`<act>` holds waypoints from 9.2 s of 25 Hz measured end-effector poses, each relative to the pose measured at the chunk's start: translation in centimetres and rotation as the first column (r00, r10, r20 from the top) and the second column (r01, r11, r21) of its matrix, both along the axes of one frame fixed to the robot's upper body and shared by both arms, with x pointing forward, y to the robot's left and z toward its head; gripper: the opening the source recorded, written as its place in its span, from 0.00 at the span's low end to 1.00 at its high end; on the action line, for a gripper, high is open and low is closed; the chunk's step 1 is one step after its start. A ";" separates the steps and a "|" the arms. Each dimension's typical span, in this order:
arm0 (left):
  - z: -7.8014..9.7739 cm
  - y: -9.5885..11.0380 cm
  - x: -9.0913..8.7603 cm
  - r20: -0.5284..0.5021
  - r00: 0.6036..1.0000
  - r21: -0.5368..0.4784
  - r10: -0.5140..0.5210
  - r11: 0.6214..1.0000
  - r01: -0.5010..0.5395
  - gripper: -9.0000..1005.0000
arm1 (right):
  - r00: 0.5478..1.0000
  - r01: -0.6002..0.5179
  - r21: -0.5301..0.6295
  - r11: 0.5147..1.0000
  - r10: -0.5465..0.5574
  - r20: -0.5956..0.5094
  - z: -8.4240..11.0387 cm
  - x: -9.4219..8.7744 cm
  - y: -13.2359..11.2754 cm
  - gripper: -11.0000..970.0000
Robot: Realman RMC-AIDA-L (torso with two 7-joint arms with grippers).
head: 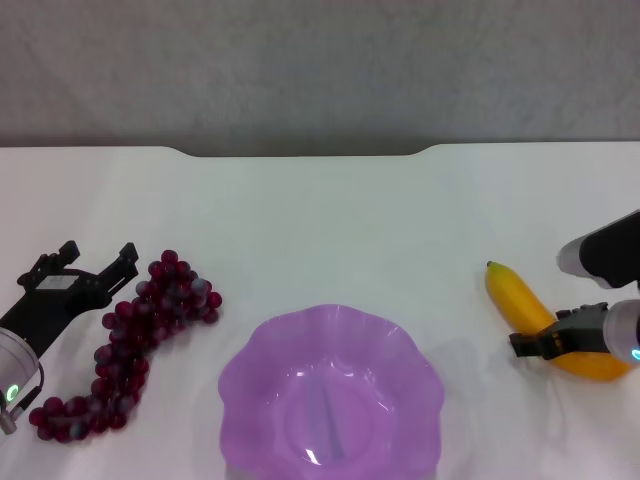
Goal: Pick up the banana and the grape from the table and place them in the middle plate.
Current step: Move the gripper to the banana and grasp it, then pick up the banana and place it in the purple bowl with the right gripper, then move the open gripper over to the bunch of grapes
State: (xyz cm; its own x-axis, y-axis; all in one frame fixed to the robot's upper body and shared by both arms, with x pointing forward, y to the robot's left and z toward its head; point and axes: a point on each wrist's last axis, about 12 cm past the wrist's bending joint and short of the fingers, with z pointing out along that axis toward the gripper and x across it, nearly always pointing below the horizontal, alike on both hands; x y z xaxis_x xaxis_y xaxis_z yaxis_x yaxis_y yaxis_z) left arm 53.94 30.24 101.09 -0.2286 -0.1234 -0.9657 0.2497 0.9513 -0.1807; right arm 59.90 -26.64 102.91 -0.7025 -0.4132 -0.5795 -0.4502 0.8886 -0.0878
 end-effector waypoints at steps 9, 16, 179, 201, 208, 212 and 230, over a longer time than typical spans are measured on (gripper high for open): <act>0.0 0.0 0.0 0.000 1.000 -0.001 0.001 1.000 -0.001 0.89 | 0.999 -0.018 -0.027 0.999 0.018 0.028 -0.2 0.1 0.4 0.75; 0.0 0.0 0.0 0.000 1.000 -0.001 0.001 1.000 -0.001 0.89 | 0.998 -0.042 -0.053 0.998 0.045 0.051 -0.4 0.0 0.8 0.53; 9.3 -4.4 5.1 -0.557 0.825 0.448 -0.098 0.800 0.398 0.89 | 0.731 0.017 0.261 0.965 -0.190 0.656 -2.5 -6.6 -1.7 0.81; 5.7 -3.5 6.0 -0.612 0.787 0.455 -0.079 0.778 0.432 0.89 | 0.730 0.014 0.267 0.964 -0.192 0.656 -2.5 -6.6 -1.5 0.81; 5.2 -3.2 6.1 -0.594 0.802 0.468 -0.059 0.785 0.405 0.89 | 0.728 0.015 0.270 0.963 -0.196 0.657 -2.5 -6.8 -1.5 0.81; 5.1 -3.2 6.1 -0.592 0.804 0.470 -0.056 0.786 0.401 0.89 | 0.727 0.015 0.271 0.963 -0.196 0.657 -2.5 -6.8 -1.5 0.81; 4.8 -2.8 6.2 -0.559 0.829 0.472 -0.038 0.807 0.355 0.55 | 0.730 0.005 0.267 0.964 -0.186 0.658 -2.6 -6.9 -1.4 0.81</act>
State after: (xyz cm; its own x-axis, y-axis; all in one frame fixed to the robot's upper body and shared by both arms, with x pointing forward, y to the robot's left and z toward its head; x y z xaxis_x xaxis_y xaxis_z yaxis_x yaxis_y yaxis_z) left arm 60.15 27.39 105.93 -0.6515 0.4781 -0.5891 0.4662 0.8648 0.1863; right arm 53.01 -28.07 100.33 -0.1188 -0.1561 -0.9806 -0.2642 0.9569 -0.1203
